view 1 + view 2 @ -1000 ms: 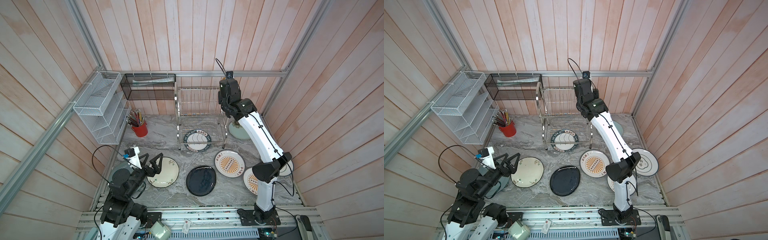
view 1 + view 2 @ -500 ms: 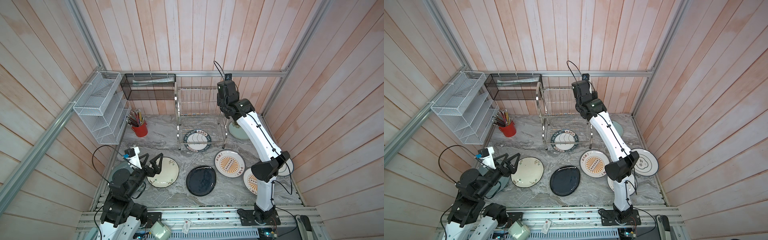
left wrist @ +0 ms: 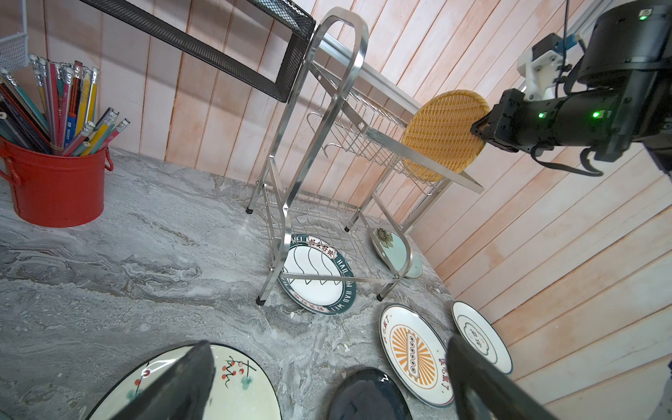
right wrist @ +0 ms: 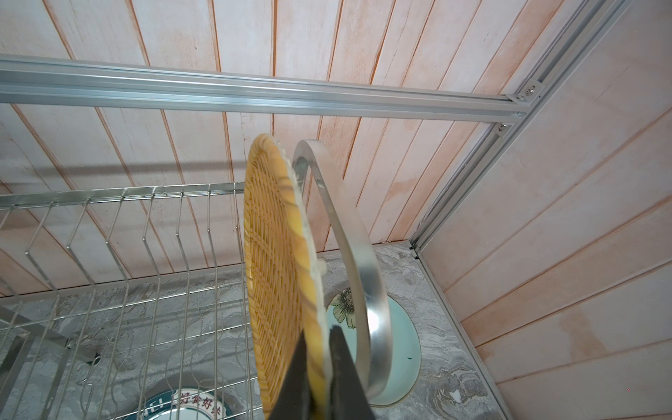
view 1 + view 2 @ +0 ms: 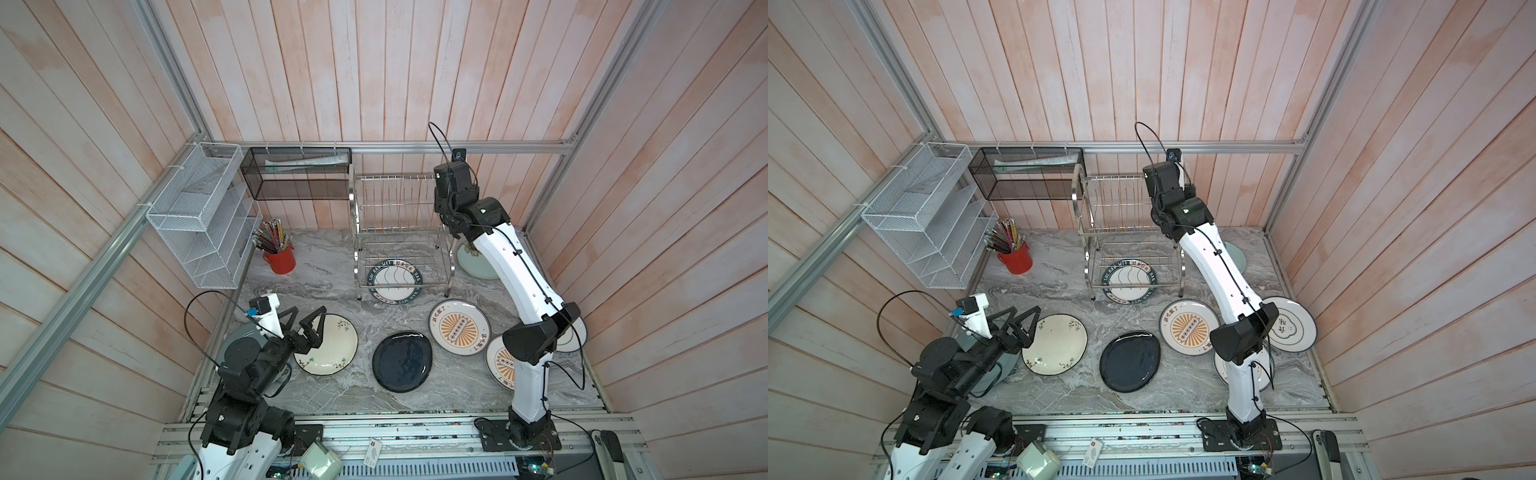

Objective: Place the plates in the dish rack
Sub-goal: 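Lower the yellow tray into the dish rack slot with the right gripper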

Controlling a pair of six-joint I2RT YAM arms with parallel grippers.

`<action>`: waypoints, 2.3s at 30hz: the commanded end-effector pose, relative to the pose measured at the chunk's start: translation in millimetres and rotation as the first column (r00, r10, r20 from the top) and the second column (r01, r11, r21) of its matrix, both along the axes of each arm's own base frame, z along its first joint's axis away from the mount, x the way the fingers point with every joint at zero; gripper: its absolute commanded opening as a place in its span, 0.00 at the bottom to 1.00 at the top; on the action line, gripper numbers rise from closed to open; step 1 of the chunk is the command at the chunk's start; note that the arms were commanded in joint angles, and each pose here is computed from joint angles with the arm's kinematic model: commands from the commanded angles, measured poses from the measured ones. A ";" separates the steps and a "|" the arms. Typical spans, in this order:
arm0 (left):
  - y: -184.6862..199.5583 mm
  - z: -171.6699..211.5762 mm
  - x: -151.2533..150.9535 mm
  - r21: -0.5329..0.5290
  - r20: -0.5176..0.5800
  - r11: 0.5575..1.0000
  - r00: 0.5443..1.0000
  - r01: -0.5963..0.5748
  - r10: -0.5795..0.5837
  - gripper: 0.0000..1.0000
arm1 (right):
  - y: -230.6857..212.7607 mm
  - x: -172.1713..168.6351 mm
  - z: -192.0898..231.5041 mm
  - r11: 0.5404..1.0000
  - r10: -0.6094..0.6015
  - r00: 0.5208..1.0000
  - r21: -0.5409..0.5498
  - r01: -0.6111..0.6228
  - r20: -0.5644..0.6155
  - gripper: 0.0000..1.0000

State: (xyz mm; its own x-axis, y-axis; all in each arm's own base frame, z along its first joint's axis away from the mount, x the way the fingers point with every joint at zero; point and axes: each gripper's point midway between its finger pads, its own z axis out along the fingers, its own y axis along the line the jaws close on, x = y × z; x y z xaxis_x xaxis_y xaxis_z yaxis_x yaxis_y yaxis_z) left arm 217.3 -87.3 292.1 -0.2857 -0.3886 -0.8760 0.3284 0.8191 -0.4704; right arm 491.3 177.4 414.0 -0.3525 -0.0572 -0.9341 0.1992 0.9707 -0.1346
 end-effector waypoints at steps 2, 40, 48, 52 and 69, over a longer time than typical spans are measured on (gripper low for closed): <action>-3.0 -1.3 -2.1 0.013 0.014 1.000 1.000 0.022 -0.022 1.00 | 0.4 -7.7 -5.0 1.000 -0.009 1.000 -0.009 0.009 -0.026 0.05; -2.2 0.9 -3.2 0.010 0.026 1.000 0.999 0.021 -0.021 1.00 | -2.3 0.2 -0.8 0.992 0.118 0.992 -0.050 -0.120 -0.041 0.26; -2.0 0.3 -2.7 0.010 0.022 1.000 1.000 0.020 -0.020 1.00 | -1.4 -2.9 -2.3 0.979 0.178 0.984 -0.100 -0.180 -0.029 0.21; -1.7 0.4 -2.6 0.010 0.023 1.000 1.000 0.018 -0.018 1.00 | -8.2 -0.9 -5.1 0.977 0.187 0.982 -0.099 -0.190 -0.037 0.20; -1.5 -0.8 -2.0 0.012 0.018 1.000 1.000 0.015 -0.015 1.00 | -13.2 1.4 8.1 0.978 0.199 0.980 -0.057 -0.200 -0.029 0.48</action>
State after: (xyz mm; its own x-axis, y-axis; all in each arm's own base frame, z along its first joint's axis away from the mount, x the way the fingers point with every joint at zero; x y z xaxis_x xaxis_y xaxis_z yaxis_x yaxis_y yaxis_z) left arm 214.2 -89.6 294.1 -0.2849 -0.3872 -0.8769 0.3478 0.8107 -0.4710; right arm 494.3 173.4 407.0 -0.3682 -0.2037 -0.9072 -0.0242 0.9775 -0.2097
